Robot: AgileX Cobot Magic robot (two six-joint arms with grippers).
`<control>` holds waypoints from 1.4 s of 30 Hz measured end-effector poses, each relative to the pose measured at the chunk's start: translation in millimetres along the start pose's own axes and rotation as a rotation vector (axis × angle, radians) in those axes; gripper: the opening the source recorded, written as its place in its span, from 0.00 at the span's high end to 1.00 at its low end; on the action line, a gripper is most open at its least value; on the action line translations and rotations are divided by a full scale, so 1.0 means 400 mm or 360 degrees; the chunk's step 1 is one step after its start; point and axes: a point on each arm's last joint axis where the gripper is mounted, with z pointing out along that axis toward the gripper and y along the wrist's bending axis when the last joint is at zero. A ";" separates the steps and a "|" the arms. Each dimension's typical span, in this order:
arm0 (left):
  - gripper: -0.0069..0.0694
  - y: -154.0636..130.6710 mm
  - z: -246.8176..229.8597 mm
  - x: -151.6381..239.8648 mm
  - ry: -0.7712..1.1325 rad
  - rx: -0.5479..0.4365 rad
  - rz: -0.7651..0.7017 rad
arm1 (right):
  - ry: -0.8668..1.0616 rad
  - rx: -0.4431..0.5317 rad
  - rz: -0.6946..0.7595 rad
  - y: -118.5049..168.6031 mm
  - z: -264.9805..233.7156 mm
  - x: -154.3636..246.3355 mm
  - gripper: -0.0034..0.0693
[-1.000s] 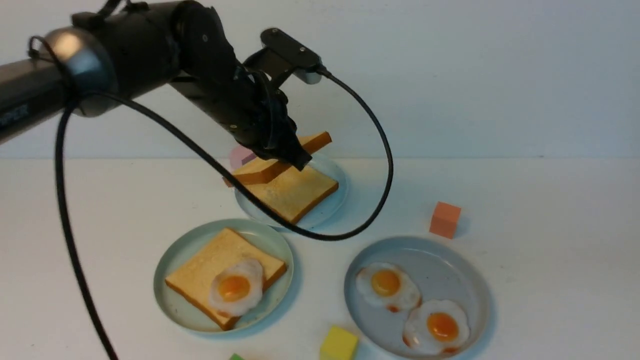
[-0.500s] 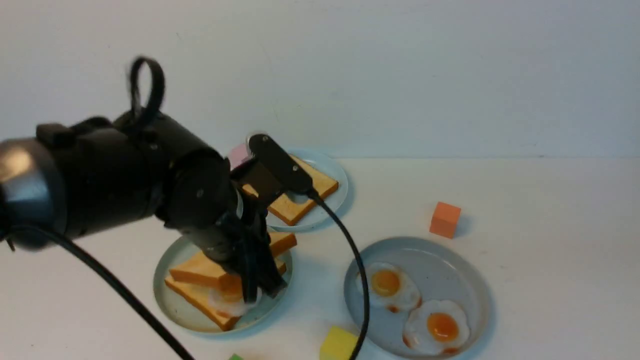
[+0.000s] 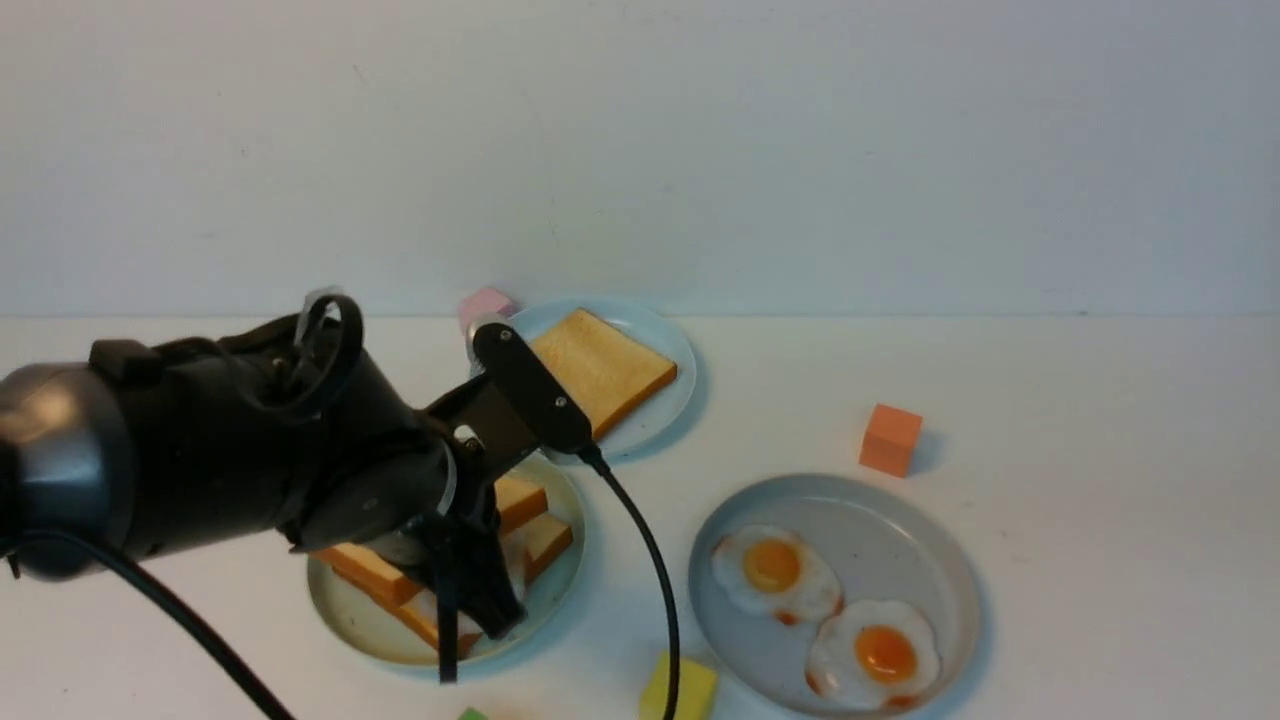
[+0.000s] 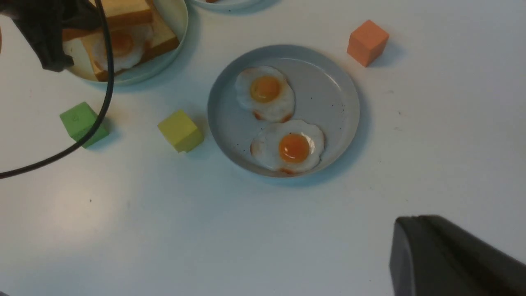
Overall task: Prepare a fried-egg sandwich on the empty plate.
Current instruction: Use the left arm to place a slice of bread on the fried egg in the middle
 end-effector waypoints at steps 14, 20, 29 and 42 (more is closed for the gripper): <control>0.93 -0.006 0.003 -0.011 -0.0093 0.0033 -0.0045 | -0.0008 -0.0039 0.0012 0.006 0.000 -0.001 0.90; 0.90 -0.010 0.012 -0.010 -0.0079 0.0044 -0.0050 | -0.0023 -0.0061 0.0016 0.009 0.000 -0.003 0.89; 0.67 -0.010 0.012 -0.010 -0.0078 0.0047 -0.0056 | -0.0026 -0.0064 -0.0008 0.009 0.000 -0.004 0.89; 0.66 -0.023 -0.256 -0.034 -0.0502 0.0074 -0.0295 | -0.0031 -0.0071 -0.0016 0.010 0.000 -0.004 0.89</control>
